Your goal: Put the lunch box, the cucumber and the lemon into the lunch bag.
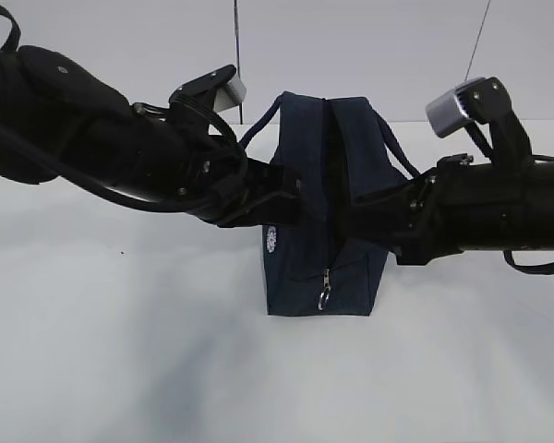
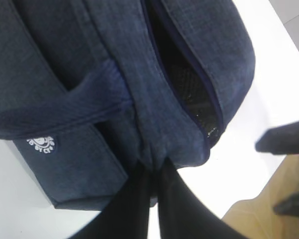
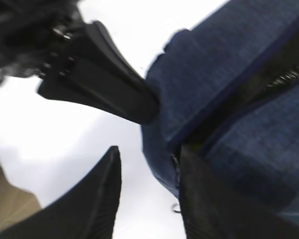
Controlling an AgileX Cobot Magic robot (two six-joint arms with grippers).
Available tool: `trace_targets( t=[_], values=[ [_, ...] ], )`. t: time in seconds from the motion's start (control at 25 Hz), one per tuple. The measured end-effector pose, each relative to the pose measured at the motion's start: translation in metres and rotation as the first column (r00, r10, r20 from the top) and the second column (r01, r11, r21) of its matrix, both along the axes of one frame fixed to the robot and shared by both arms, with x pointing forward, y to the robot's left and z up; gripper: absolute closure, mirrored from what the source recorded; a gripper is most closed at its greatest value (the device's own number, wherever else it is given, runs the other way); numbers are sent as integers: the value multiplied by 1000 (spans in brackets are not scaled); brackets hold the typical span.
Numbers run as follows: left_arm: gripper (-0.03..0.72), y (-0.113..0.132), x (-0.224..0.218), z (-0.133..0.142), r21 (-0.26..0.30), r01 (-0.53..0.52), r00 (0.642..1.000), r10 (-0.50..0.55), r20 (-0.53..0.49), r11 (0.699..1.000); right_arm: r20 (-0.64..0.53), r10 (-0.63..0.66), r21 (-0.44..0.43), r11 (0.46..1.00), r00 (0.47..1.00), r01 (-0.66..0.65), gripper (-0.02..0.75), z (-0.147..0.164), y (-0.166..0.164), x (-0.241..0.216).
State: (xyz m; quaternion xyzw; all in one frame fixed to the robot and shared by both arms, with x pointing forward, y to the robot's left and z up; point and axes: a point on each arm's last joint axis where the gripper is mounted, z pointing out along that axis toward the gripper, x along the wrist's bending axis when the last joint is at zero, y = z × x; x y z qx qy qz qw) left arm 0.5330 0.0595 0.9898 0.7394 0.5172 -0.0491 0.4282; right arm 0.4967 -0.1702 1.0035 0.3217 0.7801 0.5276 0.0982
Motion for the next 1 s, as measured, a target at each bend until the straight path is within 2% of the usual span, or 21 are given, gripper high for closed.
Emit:
trace_targets(
  t=[0.16, 0.72, 0.84, 1.0],
  values=[
    [694, 0, 0, 0, 0, 0, 1000, 0, 0, 1000, 10, -56, 14, 998, 998, 56, 436, 7, -2, 0],
    [694, 1, 1, 0, 4, -14, 1000, 14, 11, 1000, -27, -55, 23, 998, 998, 56, 436, -1, 0, 3],
    [694, 1, 2, 0, 4, -15, 1000, 15, 12, 1000, -70, -66, 46, 997, 995, 69, 436, -1, 1, 2],
    [694, 1, 2, 0, 13, -10, 1000, 9, 19, 1000, -103, 17, -32, 999, 994, -21, 436, -8, 2, -5]
  ],
)
